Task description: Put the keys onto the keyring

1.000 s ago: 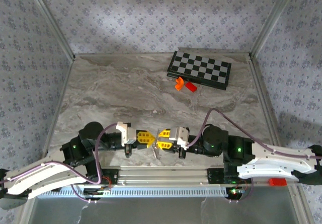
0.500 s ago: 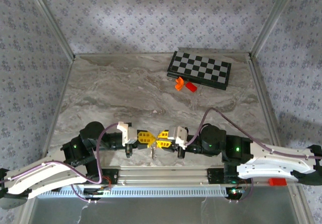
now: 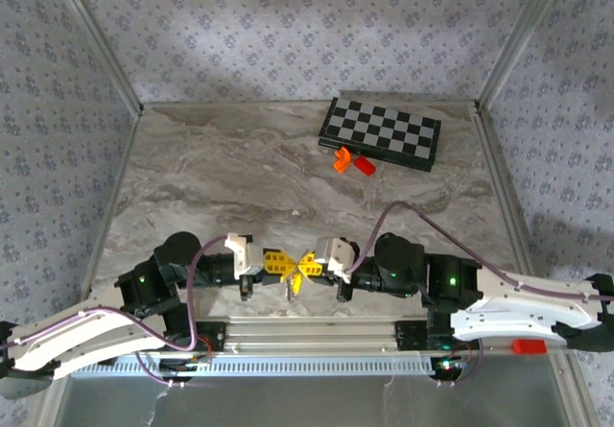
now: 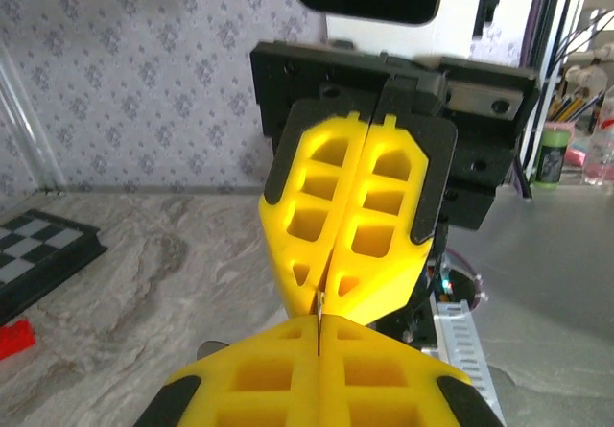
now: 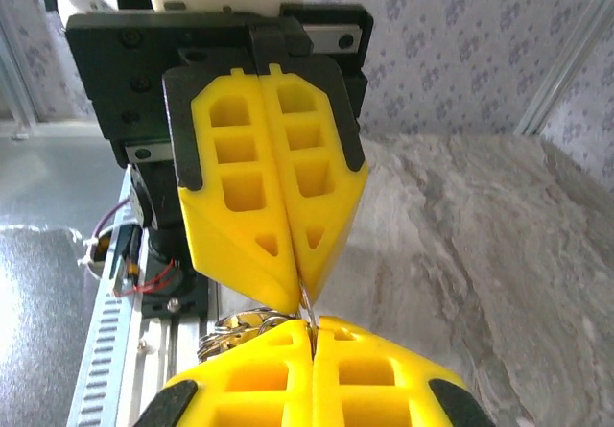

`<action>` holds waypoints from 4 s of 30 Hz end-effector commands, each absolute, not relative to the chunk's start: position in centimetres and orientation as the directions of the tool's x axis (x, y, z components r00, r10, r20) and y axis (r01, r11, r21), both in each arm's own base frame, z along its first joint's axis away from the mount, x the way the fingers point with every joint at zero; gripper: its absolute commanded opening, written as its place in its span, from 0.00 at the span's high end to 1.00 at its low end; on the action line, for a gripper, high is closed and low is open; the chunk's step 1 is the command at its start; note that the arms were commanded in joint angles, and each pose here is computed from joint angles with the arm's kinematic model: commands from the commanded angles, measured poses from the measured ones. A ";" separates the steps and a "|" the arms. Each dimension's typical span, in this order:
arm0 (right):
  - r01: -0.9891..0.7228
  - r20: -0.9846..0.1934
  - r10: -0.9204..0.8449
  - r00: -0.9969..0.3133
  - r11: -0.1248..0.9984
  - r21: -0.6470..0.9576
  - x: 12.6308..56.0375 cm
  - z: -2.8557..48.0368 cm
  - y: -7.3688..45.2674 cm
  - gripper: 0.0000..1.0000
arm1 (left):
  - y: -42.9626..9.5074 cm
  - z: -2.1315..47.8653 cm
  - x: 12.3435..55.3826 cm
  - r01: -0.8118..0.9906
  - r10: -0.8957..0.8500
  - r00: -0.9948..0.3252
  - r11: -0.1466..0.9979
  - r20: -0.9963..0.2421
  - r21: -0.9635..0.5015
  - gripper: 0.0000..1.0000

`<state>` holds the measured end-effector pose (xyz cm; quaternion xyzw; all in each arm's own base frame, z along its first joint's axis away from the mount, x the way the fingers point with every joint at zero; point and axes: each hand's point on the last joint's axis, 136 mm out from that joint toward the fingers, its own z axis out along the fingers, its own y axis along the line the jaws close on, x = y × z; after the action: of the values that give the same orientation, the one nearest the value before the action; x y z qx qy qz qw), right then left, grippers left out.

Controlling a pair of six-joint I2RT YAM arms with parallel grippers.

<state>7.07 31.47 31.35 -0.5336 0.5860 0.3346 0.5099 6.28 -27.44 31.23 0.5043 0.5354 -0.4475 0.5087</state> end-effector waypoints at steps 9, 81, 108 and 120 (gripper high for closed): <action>-0.983 -0.779 -0.625 0.052 0.107 -0.151 7.0 30.4 29.7 1.00 | -26.7 30.7 6.8 0.991 0.262 0.009 0.125 -0.965 0.044 0.76; -0.992 -0.974 -0.226 0.010 0.120 -0.037 6.8 35.2 31.2 0.84 | -27.0 37.3 4.7 0.994 -0.177 0.110 0.033 -0.978 0.106 1.00; -0.997 -0.774 -0.631 0.051 0.006 -0.071 6.2 31.8 30.5 1.00 | -28.6 32.2 6.9 0.992 0.212 0.078 0.077 -0.974 0.096 0.95; -0.996 -0.847 -0.528 0.066 0.022 -0.091 6.1 33.2 31.3 0.97 | -28.7 34.7 6.4 0.991 0.088 0.113 0.061 -0.990 0.118 1.00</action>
<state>7.14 30.60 30.94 -0.6340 0.6405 0.2669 0.3414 6.79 -28.67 30.77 0.5509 0.5569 -0.4038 0.4726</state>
